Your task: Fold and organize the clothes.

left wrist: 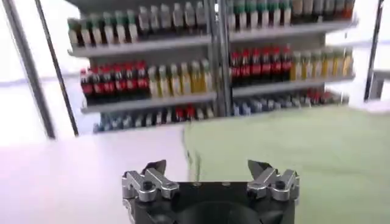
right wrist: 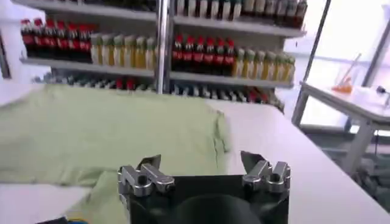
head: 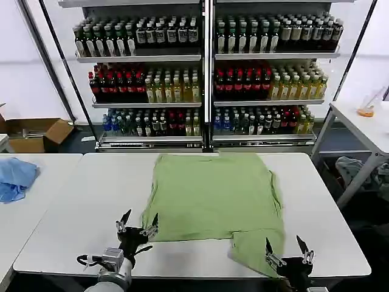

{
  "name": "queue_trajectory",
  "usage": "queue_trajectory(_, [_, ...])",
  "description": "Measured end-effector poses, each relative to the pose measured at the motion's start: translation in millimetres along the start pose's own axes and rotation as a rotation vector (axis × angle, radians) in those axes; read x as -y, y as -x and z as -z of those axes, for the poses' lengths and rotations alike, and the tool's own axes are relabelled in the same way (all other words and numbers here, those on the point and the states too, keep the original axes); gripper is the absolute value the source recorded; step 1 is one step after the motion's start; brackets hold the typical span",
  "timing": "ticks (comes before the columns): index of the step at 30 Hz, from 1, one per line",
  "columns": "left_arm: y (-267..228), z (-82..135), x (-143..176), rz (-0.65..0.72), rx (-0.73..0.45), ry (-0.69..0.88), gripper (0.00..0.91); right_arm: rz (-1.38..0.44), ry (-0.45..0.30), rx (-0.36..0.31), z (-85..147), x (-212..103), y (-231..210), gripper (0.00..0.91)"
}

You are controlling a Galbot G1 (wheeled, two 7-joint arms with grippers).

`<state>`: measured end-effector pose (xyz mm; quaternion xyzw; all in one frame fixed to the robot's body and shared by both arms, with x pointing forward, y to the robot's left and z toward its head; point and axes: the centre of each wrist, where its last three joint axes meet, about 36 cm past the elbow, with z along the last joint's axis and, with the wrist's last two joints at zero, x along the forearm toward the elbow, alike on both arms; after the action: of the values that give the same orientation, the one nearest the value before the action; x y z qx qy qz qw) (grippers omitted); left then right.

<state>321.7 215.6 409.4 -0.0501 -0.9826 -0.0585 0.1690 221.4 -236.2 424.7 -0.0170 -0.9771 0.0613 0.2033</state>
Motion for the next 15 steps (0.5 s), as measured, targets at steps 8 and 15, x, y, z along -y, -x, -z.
queue_trajectory(8, [10,-11,-9,-0.008,-0.124,0.033,0.907,0.001,0.013,-0.066,-13,-10,-2,0.907])
queue_trajectory(15, [18,-18,-11,-0.014,-0.183,0.044,0.685,0.002,0.034,-0.095,-20,-16,1,0.907])
